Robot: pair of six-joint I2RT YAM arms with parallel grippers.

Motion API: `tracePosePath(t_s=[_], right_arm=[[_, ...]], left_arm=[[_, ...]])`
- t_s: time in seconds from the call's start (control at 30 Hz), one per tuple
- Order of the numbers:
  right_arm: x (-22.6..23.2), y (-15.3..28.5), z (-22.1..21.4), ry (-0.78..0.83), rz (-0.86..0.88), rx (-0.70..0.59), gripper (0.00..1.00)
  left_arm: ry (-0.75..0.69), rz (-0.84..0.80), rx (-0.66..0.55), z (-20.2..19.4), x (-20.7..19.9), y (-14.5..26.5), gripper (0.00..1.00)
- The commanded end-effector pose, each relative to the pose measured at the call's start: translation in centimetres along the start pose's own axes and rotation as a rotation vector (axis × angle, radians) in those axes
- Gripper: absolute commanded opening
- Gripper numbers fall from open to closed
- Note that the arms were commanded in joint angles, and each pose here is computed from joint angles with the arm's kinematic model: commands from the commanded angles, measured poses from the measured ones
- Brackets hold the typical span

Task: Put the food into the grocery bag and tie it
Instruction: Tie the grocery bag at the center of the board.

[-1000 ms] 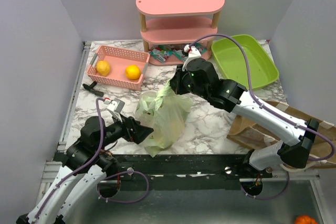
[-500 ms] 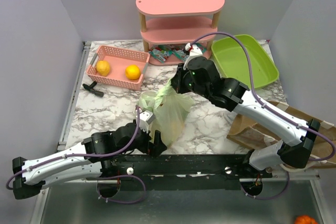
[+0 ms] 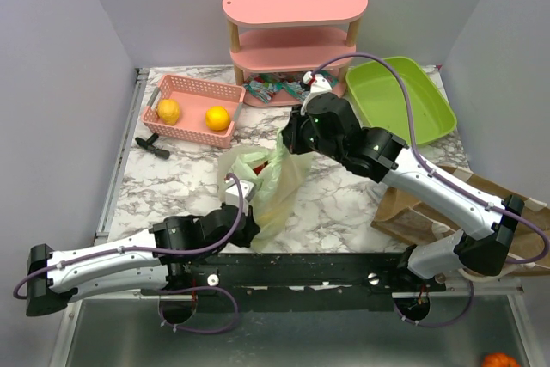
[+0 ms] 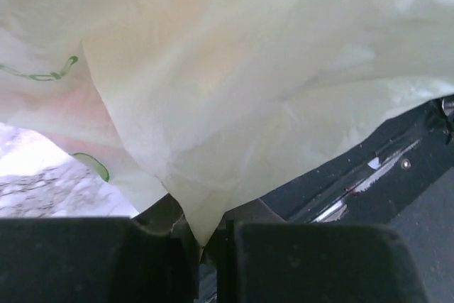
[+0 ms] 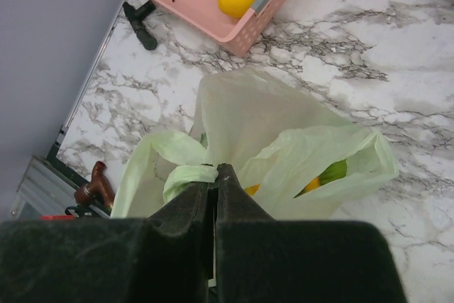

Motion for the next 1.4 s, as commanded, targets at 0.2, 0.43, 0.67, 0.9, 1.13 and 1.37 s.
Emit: tracePosePath(t_s=[0.2, 0.43, 0.67, 0.9, 1.13, 1.37], right_arm=[[-0.8, 1.2, 0.0, -0.039, -0.04, -0.006, 0.01], [-0.9, 1.7, -0.7, -0.056, -0.028, 0.014, 0.01], [-0.3, 1.5, -0.7, -0.063, 0.002, 0.037, 0.01], [0.2, 0.7, -0.7, -0.058, 0.011, 0.057, 0.01], [0.5, 0.2, -0.1, -0.082, -0.01, 0.054, 0.01], [0.3, 0.8, 0.3, -0.071, -0.023, 0.057, 0.01]], left_arm=[[-0.102, 0.176, -0.214, 5.7, 3.2, 4.9, 0.0], [-0.114, 0.281, -0.311, 9.0, 5.5, 5.4, 0.0], [-0.06, 0.1, -0.268, 10.9, 2.2, 6.1, 0.69], [-0.132, -0.356, -0.338, 12.2, -3.2, 12.4, 0.98], [-0.077, -0.525, -0.171, 11.3, -6.5, 10.4, 0.78], [-0.049, -0.386, -0.225, 12.5, -8.0, 7.3, 0.76]])
Point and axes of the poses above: each gripper's point midway between its finger pads, its own y axis back along the fingers, its own x axis along the line the jaws close on, z = x × y, the point moved 6 cm from there along y, back along the fingers, and after that the axes turned 3 degrees about y, right-handed, at the moved point
